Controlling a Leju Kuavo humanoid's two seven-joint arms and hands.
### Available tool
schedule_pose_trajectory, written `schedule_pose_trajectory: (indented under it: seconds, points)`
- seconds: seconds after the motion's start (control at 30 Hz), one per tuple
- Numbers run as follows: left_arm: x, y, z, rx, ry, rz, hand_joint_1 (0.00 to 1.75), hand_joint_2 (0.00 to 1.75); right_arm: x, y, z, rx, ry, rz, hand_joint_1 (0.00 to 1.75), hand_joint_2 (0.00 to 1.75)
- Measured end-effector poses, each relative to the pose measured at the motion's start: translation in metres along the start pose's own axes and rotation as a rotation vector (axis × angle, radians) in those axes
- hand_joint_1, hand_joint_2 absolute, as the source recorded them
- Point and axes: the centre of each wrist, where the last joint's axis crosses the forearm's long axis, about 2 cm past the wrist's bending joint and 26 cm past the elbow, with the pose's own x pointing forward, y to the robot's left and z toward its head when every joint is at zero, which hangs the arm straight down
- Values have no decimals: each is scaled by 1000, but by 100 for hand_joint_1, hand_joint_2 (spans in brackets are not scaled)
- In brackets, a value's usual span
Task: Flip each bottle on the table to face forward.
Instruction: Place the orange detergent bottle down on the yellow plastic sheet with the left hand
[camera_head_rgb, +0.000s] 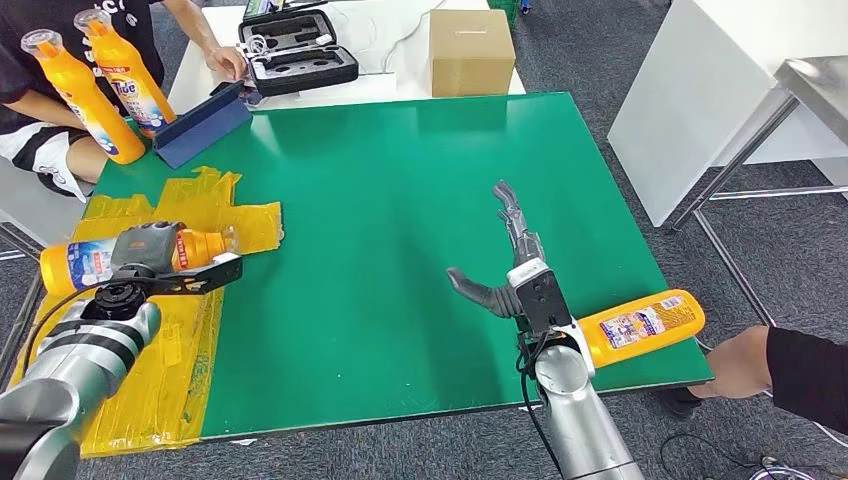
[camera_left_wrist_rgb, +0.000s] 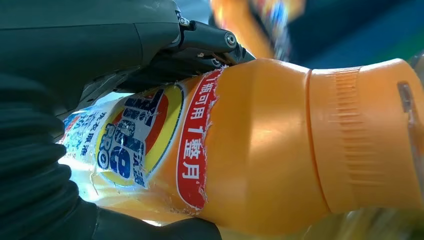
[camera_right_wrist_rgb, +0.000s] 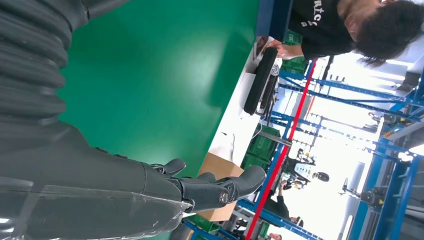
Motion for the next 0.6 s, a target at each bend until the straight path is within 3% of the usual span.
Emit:
schedule_pose_trajectory:
  seconds: [0.23,0.6]
  points:
    - [-17,-23,10,-80,34,69,175,175,-1,-3,2,1,4,7,0,175]
    - [-23,-30,14,-77,31,156,175,175,-2,-5,3,3,5,13,0,175]
